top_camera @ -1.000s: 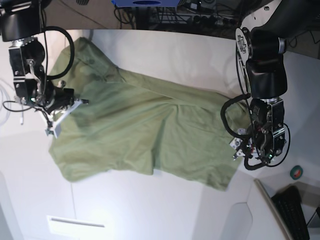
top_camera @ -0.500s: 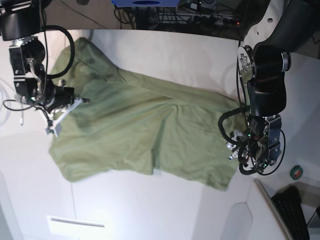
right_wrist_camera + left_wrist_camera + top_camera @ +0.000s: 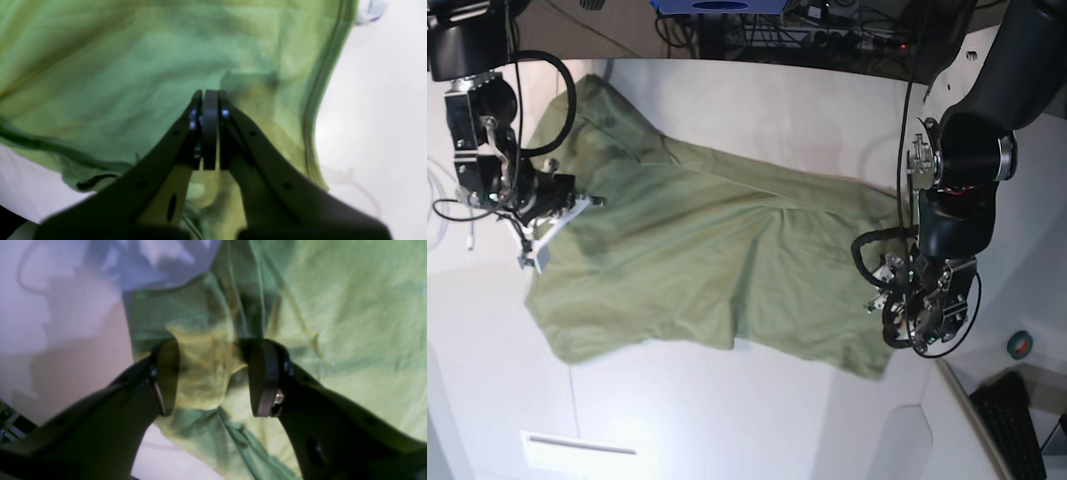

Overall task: Layout the t-shirt on the table in an organized manner, then fold the t-shirt properly
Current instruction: 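Grasp the shirt hem with the left gripper and pull it outward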

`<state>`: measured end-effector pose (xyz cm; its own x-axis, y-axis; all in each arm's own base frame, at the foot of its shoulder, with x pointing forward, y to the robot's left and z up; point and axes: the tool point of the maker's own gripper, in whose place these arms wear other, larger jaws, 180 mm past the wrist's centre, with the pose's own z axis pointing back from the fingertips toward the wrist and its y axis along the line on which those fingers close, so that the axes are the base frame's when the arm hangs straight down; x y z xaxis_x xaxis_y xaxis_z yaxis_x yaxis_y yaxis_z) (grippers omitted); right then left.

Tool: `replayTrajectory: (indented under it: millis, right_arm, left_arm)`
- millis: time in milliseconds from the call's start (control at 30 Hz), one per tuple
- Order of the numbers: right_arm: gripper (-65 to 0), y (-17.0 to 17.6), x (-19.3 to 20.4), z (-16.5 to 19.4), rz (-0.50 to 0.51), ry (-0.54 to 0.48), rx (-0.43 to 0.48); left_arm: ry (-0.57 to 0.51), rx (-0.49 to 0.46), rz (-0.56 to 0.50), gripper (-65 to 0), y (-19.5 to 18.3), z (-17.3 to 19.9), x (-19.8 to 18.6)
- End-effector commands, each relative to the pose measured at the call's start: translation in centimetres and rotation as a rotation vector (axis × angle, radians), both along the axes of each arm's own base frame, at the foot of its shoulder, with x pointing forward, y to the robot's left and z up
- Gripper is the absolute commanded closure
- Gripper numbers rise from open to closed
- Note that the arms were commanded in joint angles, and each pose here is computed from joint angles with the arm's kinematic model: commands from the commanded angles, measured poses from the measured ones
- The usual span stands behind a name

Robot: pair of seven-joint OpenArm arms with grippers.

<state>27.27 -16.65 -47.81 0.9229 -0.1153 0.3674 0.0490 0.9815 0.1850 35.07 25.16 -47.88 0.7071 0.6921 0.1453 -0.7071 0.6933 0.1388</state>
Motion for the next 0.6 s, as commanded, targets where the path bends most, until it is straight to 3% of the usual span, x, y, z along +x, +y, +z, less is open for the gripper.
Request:
replayTrajectory:
  millis: [0,367,567]
  right_arm:
    - [0.0,-0.4,1.1,0.9,-0.006,-0.038,-0.003]
    - [0.0,-0.5,1.0,0.8,-0.007,-0.035,-0.004]
    - [0.0,-1.5,0.2,-1.2,-0.038,0.035,-0.014]
  left_arm:
    - [-0.044,0.026,0.001,-30.8,0.8,1.5,1.8]
    - [0.004,0.072,0.023,-29.5,3.8,0.7,-0.6]
    - [0.043,0.084,0.049,-3.1,5.3,-0.5,-3.1]
